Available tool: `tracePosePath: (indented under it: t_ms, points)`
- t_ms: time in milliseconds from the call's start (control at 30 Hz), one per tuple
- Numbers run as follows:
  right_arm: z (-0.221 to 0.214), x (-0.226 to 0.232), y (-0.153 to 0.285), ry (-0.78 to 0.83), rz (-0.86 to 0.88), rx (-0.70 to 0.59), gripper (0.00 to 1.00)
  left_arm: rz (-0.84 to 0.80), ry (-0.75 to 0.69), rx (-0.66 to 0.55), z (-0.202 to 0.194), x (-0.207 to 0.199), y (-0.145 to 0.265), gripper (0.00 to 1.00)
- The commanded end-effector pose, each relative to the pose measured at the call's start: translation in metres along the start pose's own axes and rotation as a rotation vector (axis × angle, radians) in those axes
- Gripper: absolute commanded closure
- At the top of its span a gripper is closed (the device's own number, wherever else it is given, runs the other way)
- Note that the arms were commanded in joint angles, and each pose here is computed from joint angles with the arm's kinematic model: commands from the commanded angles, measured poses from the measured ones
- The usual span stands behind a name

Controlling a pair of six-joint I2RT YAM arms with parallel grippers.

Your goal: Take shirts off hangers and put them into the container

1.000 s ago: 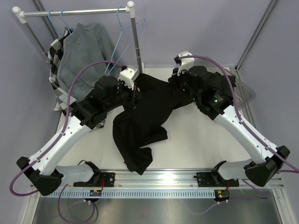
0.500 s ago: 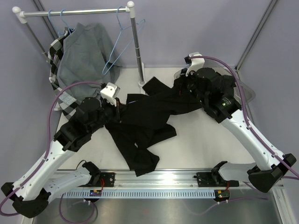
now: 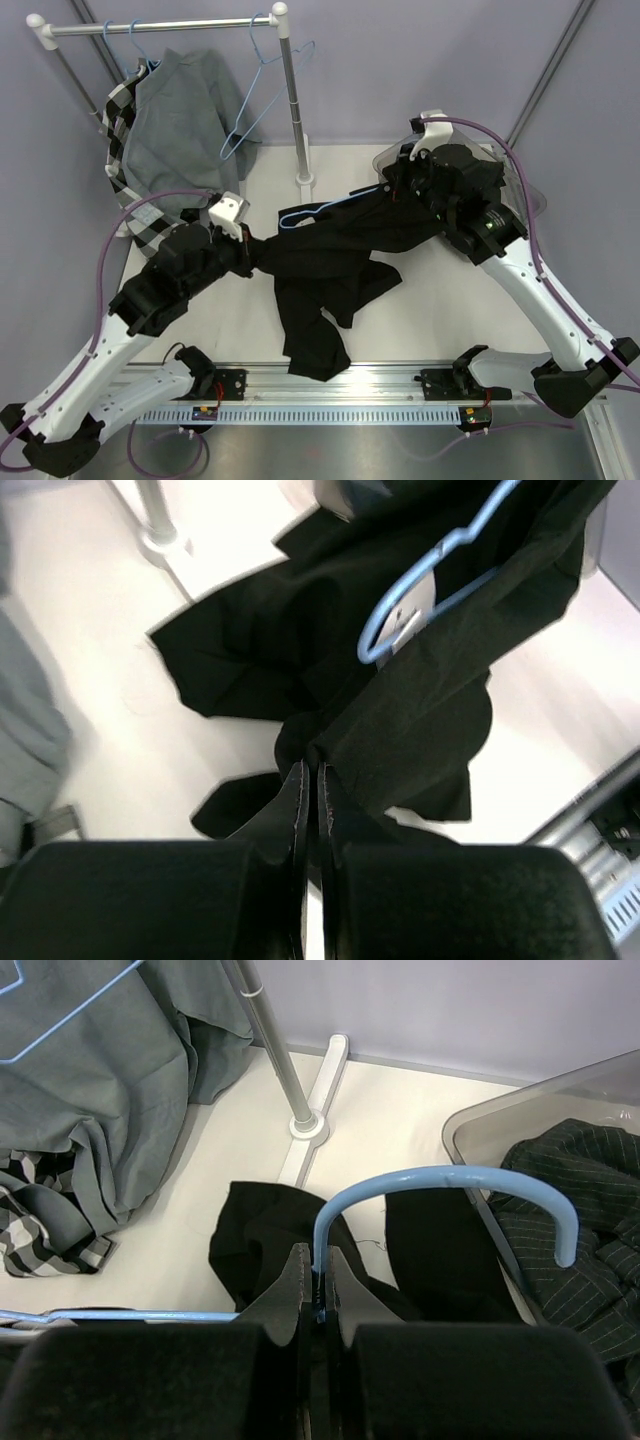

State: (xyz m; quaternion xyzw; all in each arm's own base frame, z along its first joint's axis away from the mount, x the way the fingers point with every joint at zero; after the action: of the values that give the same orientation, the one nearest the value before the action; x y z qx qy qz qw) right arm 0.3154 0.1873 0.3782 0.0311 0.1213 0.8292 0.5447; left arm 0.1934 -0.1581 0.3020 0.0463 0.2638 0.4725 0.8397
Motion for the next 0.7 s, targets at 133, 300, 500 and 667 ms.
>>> tracePosePath:
  t_ms: [133,300,500,667]
  points:
    - [0.047,0.000,0.013,-0.063,0.041,-0.166,1.00,-0.204,0.034,0.118,-0.028,-0.034,-0.009,0.90]
    - [0.041,0.013,0.010,-0.061,0.110,-0.155,1.00,-0.195,0.016,0.064,-0.012,-0.035,-0.003,0.32]
    - [0.015,0.029,0.004,0.004,0.165,-0.134,1.00,-0.085,-0.070,-0.008,0.018,-0.021,0.018,0.17]
    - [-0.010,0.048,-0.005,0.032,0.227,-0.099,1.00,-0.117,-0.097,-0.037,0.035,-0.030,0.029,0.17]
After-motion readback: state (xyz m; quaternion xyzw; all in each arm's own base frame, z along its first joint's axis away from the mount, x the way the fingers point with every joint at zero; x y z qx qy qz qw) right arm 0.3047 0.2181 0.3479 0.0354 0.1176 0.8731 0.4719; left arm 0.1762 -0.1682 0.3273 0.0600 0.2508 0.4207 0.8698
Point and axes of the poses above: each gripper's point midway between its finger pads, its own y axis back along the fingers, its own x axis along the line the jaws close on, z = x × y, the point moved 2 cm from there along y, back along the fingers, and after that the axes turned 14 degrees about y, right-handed, at the moved point
